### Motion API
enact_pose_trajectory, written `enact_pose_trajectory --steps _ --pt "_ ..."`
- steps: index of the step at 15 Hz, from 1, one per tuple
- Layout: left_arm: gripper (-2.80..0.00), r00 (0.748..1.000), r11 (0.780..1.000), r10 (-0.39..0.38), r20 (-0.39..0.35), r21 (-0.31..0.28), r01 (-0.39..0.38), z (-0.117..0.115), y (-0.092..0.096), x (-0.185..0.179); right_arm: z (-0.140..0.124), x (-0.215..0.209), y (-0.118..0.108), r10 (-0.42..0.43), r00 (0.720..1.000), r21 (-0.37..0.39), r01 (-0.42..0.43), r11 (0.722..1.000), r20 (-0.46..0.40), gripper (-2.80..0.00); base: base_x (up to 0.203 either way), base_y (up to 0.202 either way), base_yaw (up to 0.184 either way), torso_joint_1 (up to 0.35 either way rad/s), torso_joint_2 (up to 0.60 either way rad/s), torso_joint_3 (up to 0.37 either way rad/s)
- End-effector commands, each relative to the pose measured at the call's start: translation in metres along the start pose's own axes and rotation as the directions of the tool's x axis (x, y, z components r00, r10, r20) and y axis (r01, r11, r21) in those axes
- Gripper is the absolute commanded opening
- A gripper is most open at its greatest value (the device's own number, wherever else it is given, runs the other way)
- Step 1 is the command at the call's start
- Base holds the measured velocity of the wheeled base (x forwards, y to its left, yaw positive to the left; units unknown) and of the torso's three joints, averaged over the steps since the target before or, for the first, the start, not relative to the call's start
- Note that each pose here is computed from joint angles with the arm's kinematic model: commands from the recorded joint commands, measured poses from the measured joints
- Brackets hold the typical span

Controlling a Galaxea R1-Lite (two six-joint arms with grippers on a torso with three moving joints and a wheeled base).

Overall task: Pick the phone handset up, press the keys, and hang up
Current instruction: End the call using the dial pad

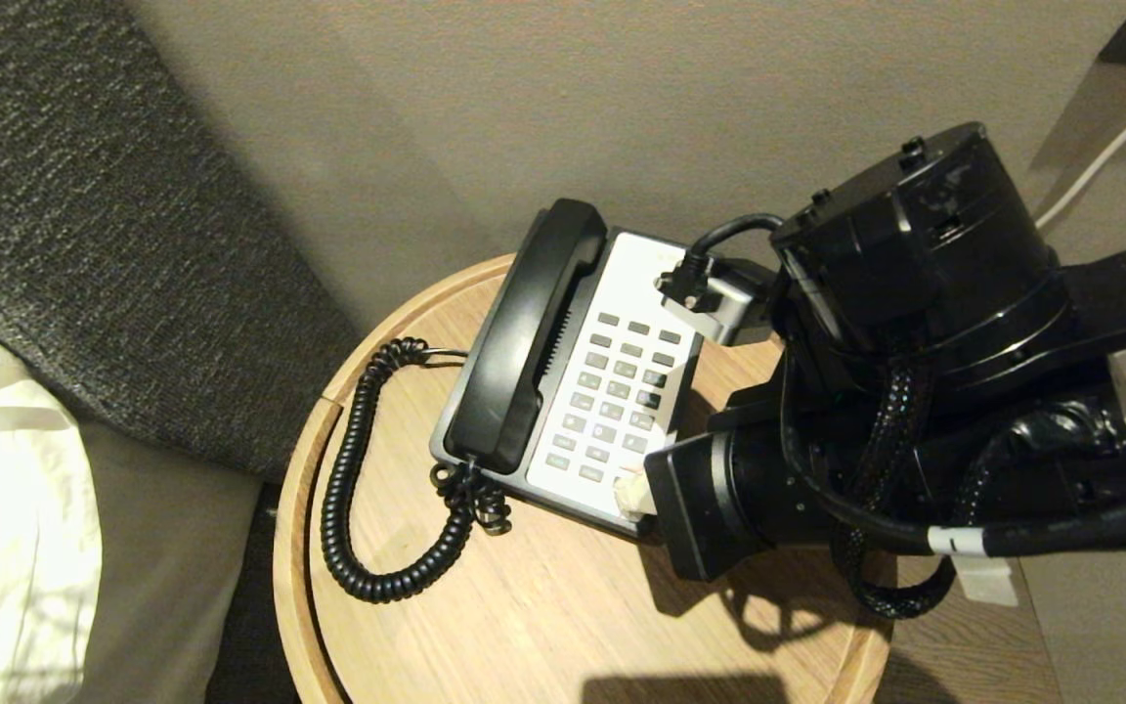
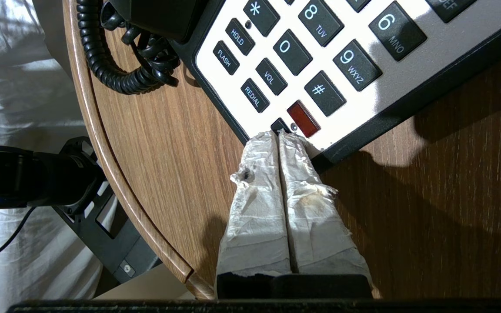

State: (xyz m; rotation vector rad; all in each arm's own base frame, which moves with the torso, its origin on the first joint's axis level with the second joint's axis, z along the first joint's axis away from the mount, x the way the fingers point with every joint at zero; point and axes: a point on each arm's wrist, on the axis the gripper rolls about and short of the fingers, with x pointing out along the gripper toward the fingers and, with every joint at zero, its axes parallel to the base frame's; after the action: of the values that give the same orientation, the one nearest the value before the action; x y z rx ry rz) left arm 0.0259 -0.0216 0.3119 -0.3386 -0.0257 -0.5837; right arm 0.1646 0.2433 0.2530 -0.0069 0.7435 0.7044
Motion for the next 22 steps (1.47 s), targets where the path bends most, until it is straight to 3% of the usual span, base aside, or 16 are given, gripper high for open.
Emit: enact_pose_trajectory --steps 1,3,6,9,11,13,14,16,17,18,20,21,22 --pt "-2.80 1.000 1.000 0.004 -0.006 -0.001 -0.004 -0.002 0.001 -0.001 -0.001 0.001 0.000 -0.004 1.000 0.001 0.004 1.000 -0.005 -2.80 0.000 0.000 0.000 0.000 0.00 0.000" --pt "-2.80 1.000 1.000 0.013 -0.008 -0.012 -0.013 -0.002 0.001 -0.001 0.000 -0.002 0.000 -0.002 1.000 0.001 0.002 1.000 0.001 -2.80 0.000 0.000 0.000 0.000 0.00 0.000" --pt "-2.80 0.998 0.988 0.053 -0.015 -0.142 -0.055 0.003 0.002 -0.003 0.000 -0.009 -0.001 0.005 1.000 0.001 -0.005 1.000 0.016 -2.80 0.000 0.000 0.000 0.000 0.00 0.000" --pt "-2.80 0.990 0.979 0.141 -0.012 -0.149 -0.141 0.002 0.005 -0.004 0.000 -0.014 -0.002 0.006 1.000 0.007 -0.006 1.000 0.025 -2.80 0.000 0.000 0.000 0.000 0.00 0.000" --pt "-2.80 0.968 0.958 0.250 0.005 -0.147 -0.247 0.003 0.008 -0.008 0.002 -0.020 -0.001 0.014 0.999 0.006 -0.014 1.000 0.043 -2.80 0.000 0.000 0.000 0.000 0.00 0.000" --pt "-2.80 0.918 0.910 0.394 0.034 -0.151 -0.385 0.003 0.013 -0.016 0.003 -0.024 -0.003 0.015 0.998 0.009 -0.015 1.000 0.053 -2.80 0.000 0.000 0.000 0.000 0.00 0.000" --pt "-2.80 0.876 0.871 0.480 0.048 -0.149 -0.469 0.000 0.015 -0.027 0.003 -0.029 -0.003 0.017 0.998 0.011 -0.018 1.000 0.064 -2.80 0.000 0.000 0.000 0.000 0.00 0.000" --pt "-2.80 0.771 0.772 0.632 0.076 -0.150 -0.618 -0.012 0.014 -0.056 0.004 -0.036 -0.004 0.021 0.997 0.015 -0.022 1.000 0.079 -2.80 0.000 0.000 0.000 0.000 0.00 0.000" --pt "-2.80 0.705 0.709 0.704 0.087 -0.152 -0.688 -0.023 0.010 -0.074 0.005 -0.039 -0.005 0.020 0.996 0.018 -0.022 1.000 0.088 -2.80 0.000 0.000 0.000 0.000 0.00 0.000" --pt "-2.80 0.660 0.666 0.745 0.096 -0.155 -0.730 -0.038 0.004 -0.093 0.006 -0.042 -0.007 0.018 0.995 0.022 -0.020 1.000 0.096 -2.80 0.000 0.000 0.000 0.000 0.00 0.000" --pt "-2.80 0.627 0.631 0.775 0.074 -0.146 -0.762 -0.076 -0.008 -0.116 0.007 -0.047 -0.009 0.010 0.994 0.027 -0.014 1.000 0.110 -2.80 0.000 0.000 0.000 0.000 0.00 0.000" --pt "-2.80 0.613 0.611 0.789 0.030 -0.129 -0.781 -0.095 -0.007 -0.118 0.007 -0.049 -0.009 0.008 0.993 0.030 -0.012 0.999 0.119 -2.80 0.000 0.000 0.000 0.000 0.00 0.000" --pt "-2.80 0.613 0.609 0.790 -0.021 -0.094 -0.787 -0.108 -0.002 -0.116 0.008 -0.052 -0.009 0.011 0.992 0.031 -0.015 0.999 0.128 -2.80 0.000 0.000 0.000 0.000 0.00 0.000"
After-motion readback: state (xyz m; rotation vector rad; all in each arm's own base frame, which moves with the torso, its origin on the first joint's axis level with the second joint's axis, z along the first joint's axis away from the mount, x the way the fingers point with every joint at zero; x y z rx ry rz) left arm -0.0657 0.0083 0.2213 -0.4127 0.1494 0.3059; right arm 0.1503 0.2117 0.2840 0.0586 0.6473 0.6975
